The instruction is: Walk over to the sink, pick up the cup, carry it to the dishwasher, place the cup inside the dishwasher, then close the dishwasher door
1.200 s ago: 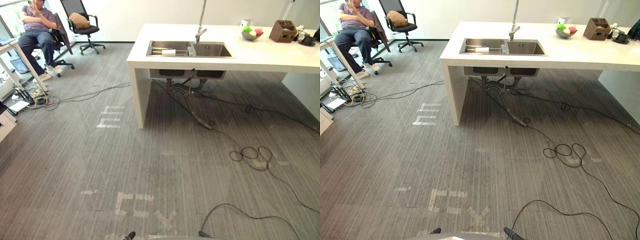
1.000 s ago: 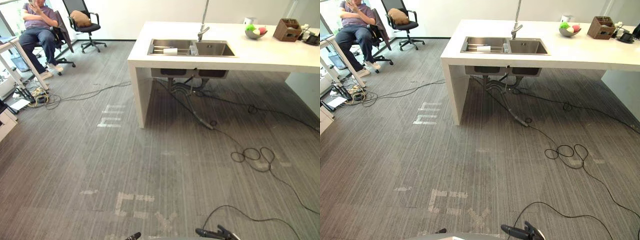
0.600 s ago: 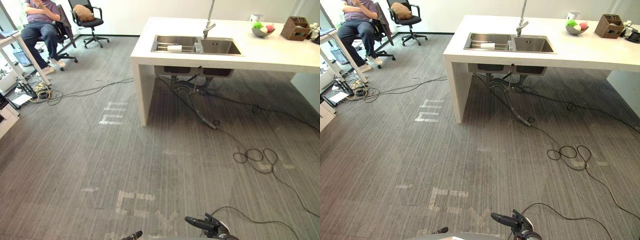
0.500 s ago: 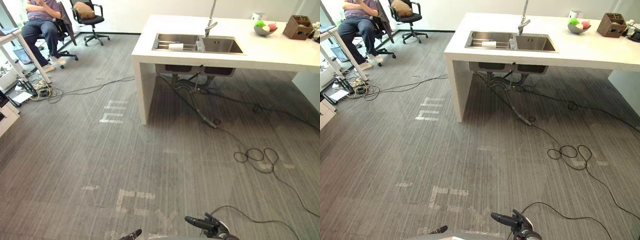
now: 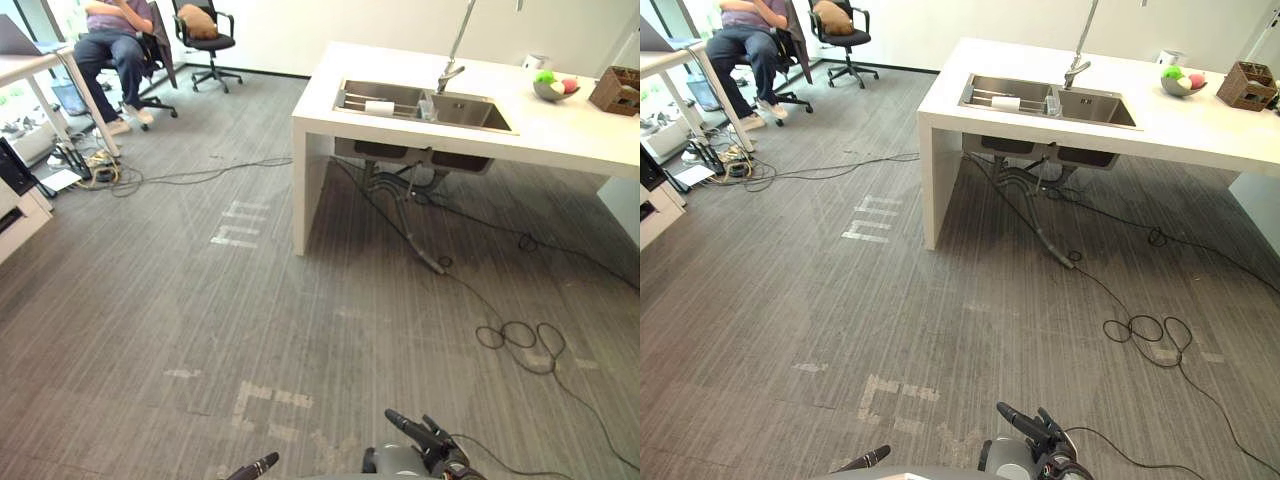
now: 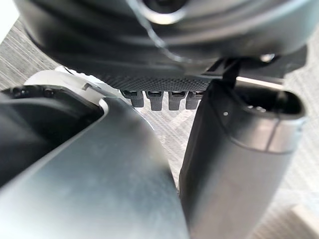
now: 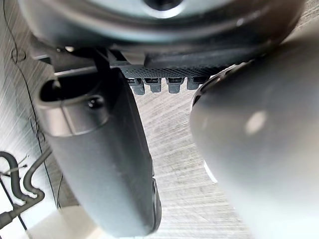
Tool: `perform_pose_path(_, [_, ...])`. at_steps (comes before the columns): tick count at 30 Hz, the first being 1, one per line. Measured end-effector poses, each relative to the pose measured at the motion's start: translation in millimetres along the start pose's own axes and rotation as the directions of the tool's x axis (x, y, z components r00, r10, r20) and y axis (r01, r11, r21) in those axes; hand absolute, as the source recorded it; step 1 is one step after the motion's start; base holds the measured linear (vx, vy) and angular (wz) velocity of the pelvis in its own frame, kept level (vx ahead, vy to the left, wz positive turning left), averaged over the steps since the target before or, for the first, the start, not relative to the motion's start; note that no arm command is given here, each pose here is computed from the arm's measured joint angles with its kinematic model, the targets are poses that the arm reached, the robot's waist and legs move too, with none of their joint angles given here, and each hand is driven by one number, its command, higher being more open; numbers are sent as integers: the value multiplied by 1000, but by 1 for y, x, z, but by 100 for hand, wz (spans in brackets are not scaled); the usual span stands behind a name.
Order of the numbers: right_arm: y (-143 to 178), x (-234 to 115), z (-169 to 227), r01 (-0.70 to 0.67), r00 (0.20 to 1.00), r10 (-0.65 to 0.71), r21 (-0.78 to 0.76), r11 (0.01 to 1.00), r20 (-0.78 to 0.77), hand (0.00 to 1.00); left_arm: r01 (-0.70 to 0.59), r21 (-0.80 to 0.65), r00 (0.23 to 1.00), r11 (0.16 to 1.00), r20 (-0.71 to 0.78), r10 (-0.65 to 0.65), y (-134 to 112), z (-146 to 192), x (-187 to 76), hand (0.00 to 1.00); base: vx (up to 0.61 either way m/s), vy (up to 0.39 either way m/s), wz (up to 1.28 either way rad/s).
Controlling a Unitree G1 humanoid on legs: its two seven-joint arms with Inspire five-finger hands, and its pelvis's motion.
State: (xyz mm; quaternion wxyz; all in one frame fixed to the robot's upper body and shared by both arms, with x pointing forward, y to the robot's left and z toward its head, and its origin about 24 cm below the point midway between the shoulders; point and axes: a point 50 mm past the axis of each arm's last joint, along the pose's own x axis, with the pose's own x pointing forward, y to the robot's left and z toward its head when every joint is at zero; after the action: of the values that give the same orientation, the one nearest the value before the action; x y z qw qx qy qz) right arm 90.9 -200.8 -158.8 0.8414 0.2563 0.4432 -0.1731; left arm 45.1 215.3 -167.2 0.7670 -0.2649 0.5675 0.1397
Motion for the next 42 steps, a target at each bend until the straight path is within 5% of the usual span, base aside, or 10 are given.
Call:
perform_pose_path(13, [-6,-5,7,-8,999,3,119,993,43,100,-31,74,999,997,31,29,-14,8,5,100,500,-243,3])
perform_pose_path(21, [27,6,26,-133,989,137,-73,988,53,100,-69,433,891,899,433,-140,-70,73,-3,100,541,-108,-50])
perform_pose_path(24, [37,10,39,-156,983,165,-112,981,78,100,-80,414,753,907,621,-218,-98,105,-17,100,438,121,-52])
perform_pose_path(29, [15,8,22,-80,997,78,-177,981,-16,100,-69,271,353,960,907,-230,-141,149,-73,100,618,297,-39])
perform_pose_path(32, [8,5,6,-61,994,45,-166,984,-100,100,-19,246,3,969,969,-246,-164,177,-141,100,593,274,0])
perform_pose_path(36, [0,-1,-9,-14,994,2,-118,993,-107,100,-18,285,-485,958,836,-258,-183,193,-238,100,545,208,4])
perform_pose_path(38, [-3,-3,-2,-12,999,5,-123,992,-53,100,9,290,-603,957,765,-226,-186,195,-259,100,470,118,-13])
perform_pose_path(42, [0,-4,0,-18,1000,17,-130,991,-10,100,40,251,-626,967,760,-172,-195,199,-261,100,419,-23,28])
